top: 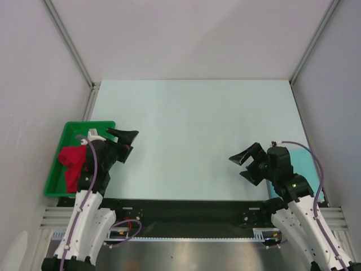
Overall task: Fold and stack the t-shirts
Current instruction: Grab the tshirt from the pile
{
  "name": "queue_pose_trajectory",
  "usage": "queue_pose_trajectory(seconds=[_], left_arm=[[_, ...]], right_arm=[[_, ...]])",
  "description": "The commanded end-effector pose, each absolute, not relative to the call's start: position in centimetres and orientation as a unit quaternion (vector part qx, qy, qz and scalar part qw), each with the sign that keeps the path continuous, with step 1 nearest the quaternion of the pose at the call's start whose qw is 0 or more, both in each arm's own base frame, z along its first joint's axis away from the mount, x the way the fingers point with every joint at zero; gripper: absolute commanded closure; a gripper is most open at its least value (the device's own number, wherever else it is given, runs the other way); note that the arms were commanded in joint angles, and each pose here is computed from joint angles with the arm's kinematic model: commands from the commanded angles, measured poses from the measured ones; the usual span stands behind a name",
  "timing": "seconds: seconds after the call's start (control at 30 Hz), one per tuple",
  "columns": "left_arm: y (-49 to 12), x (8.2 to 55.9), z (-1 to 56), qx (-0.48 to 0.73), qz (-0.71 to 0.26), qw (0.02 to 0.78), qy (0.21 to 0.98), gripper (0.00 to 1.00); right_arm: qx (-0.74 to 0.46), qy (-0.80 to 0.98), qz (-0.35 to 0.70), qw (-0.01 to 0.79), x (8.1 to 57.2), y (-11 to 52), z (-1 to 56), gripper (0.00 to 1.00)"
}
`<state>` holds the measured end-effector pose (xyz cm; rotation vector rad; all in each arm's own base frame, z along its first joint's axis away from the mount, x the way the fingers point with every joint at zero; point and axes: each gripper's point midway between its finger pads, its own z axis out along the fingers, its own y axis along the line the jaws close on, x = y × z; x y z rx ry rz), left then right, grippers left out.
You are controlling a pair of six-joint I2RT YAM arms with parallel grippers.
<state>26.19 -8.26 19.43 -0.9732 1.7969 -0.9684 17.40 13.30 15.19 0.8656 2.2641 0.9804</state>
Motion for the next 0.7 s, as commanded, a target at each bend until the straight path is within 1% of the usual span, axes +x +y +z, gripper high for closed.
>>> queue_pose_trajectory(seconds=[0.0, 0.03, 0.07, 0.1, 0.13, 0.2, 0.23, 0.27, 0.3, 0.33, 0.4, 0.43, 0.47, 0.5, 0.53, 0.57, 0.63, 0.67], left_arm=[[-2.6, 25.7, 15.1, -0.451, -0.182, 0.408, 0.772, 0.0], [-1.6, 26.2, 16.8, -0.462, -0.159, 0.418, 0.766, 0.0], [-0.2, 24.9, 15.9, -0.477, -0.103, 0.396, 0.778, 0.0], [2.1, 24.3, 15.2, -0.482, -0.024, 0.388, 0.785, 0.0], [3.8, 22.8, 15.8, -0.494, 0.032, 0.373, 0.785, 0.0], [6.9, 22.3, 16.9, -0.5, 0.113, 0.386, 0.767, 0.0], [8.4, 22.7, 17.5, -0.501, 0.135, 0.388, 0.762, 0.0], [9.2, 23.3, 17.9, -0.48, 0.152, 0.394, 0.769, 0.0], [9.8, 23.6, 17.9, -0.478, 0.161, 0.391, 0.769, 0.0], [11.2, 23.9, 17.1, -0.489, 0.177, 0.372, 0.769, 0.0], [12.2, 24.9, 15.9, -0.485, 0.174, 0.35, 0.782, 0.0], [13.1, 25.5, 14.2, -0.493, 0.173, 0.316, 0.792, 0.0], [14.3, 25.0, 14.2, -0.503, 0.198, 0.298, 0.787, 0.0], [14.4, 25.1, 12.8, -0.502, 0.204, 0.276, 0.794, 0.0], [15.3, 26.0, 13.0, -0.504, 0.207, 0.283, 0.789, 0.0], [15.7, 26.7, 11.7, -0.483, 0.213, 0.266, 0.807, 0.0], [16.8, 28.0, 11.4, -0.48, 0.214, 0.274, 0.806, 0.0], [17.5, 28.0, 10.6, -0.481, 0.23, 0.259, 0.806, 0.0]], right_arm=[[0.28, 0.861, 0.302, 0.297, 18.5, 11.8, 16.7, 0.0], [0.276, 0.868, 0.29, 0.294, 18.5, 11.5, 16.7, 0.0], [0.264, 0.872, 0.281, 0.302, 18.9, 11.4, 17.4, 0.0], [0.26, 0.876, 0.273, 0.301, 19.1, 11.3, 17.5, 0.0], [0.255, 0.883, 0.261, 0.293, 19.5, 11.2, 17.2, 0.0], [0.231, 0.886, 0.247, 0.316, 20.6, 10.8, 18.7, 0.0], [0.226, 0.887, 0.241, 0.322, 21.1, 10.6, 19.2, 0.0], [0.224, 0.891, 0.23, 0.321, 21.8, 10.3, 19.3, 0.0], [0.208, 0.89, 0.228, 0.336, 22.5, 10.2, 20.5, 0.0], [0.203, 0.89, 0.226, 0.341, 22.9, 10.1, 20.9, 0.0], [0.19, 0.891, 0.221, 0.349, 24.0, 9.9, 21.7, 0.0], [0.189, 0.89, 0.21, 0.359, 24.6, 9.6, 22.0, 0.0], [0.171, 0.892, 0.208, 0.364, 25.2, 10.1, 22.4, 0.0], [0.17, 0.895, 0.205, 0.358, 25.4, 10.3, 22.0, 0.0], [0.155, 0.894, 0.202, 0.369, 25.9, 10.5, 22.9, 0.0], [0.147, 0.894, 0.201, 0.372, 26.2, 10.7, 23.1, 0.0], [0.121, 0.897, 0.195, 0.377, 26.8, 11.4, 23.6, 0.0], [0.115, 0.9, 0.189, 0.376, 27.2, 11.6, 23.4, 0.0]])
